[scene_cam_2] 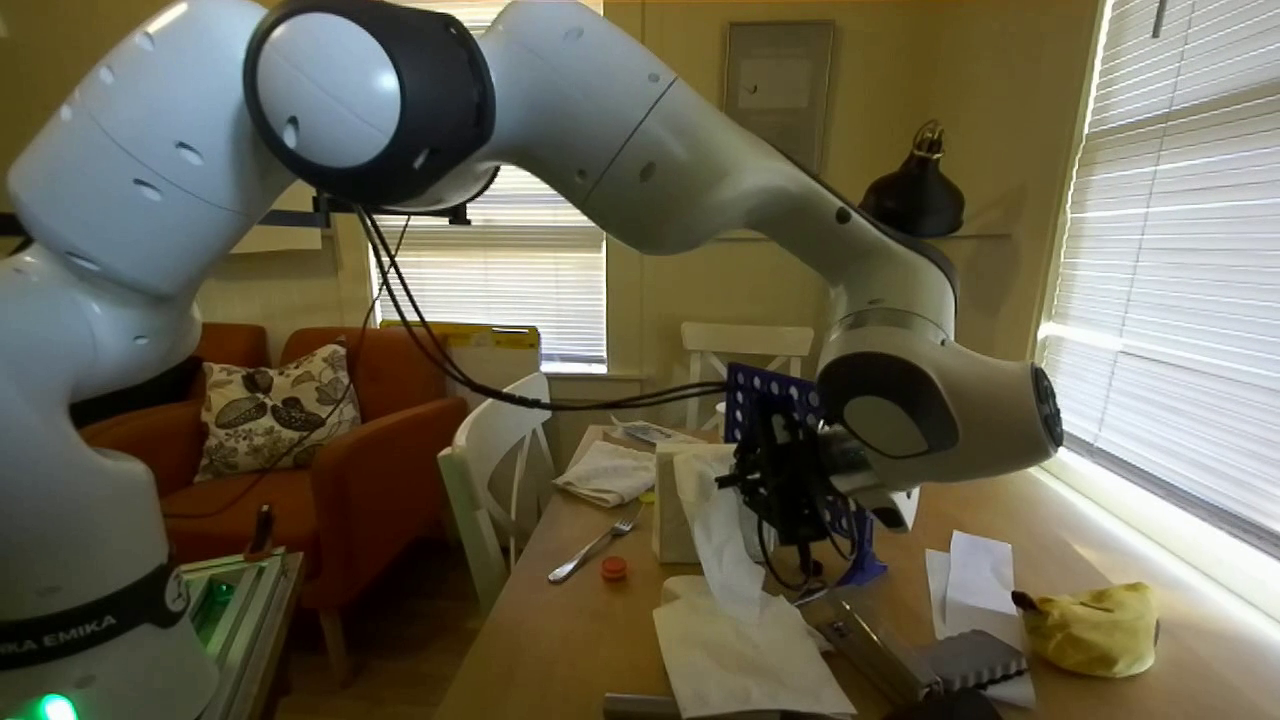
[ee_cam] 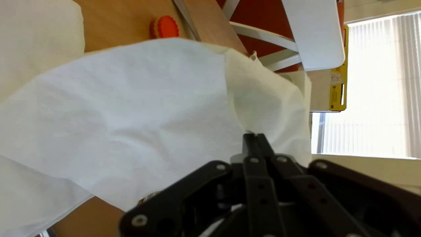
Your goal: Pick up the tissue paper and put it on the right and move one piece to the left
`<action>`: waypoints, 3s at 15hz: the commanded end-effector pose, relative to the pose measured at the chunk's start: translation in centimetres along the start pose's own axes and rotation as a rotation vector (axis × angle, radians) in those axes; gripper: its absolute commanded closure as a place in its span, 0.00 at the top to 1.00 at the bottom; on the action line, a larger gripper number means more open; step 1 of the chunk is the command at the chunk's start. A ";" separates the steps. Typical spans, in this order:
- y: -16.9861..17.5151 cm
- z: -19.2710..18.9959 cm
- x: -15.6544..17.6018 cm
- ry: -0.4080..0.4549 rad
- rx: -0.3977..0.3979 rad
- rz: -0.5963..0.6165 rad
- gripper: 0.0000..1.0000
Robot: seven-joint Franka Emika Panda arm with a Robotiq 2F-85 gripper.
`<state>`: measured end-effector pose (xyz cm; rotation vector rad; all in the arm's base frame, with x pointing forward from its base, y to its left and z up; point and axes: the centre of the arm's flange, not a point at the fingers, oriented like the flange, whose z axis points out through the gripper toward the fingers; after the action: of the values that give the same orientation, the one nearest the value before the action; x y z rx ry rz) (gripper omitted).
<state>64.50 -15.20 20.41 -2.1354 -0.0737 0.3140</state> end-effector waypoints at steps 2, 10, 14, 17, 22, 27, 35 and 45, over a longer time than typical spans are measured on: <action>-6.3 -5.1 -4.9 -0.005 -0.037 -0.027 0.00; -22.9 -6.3 -10.1 0.046 -0.244 -0.189 0.00; -30.3 -0.4 -9.2 0.103 -0.438 -0.292 0.00; -34.8 3.7 -6.9 0.222 -0.555 -0.360 0.00; -38.5 8.7 -1.2 0.500 -0.646 -0.403 0.00; -37.9 15.1 2.6 0.560 -0.685 -0.351 0.00; -36.8 20.7 2.1 0.493 -0.695 -0.314 0.00; -32.1 26.8 3.7 0.541 -0.729 -0.389 0.00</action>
<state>64.18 24.13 34.54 -2.7599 -0.2905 -0.6082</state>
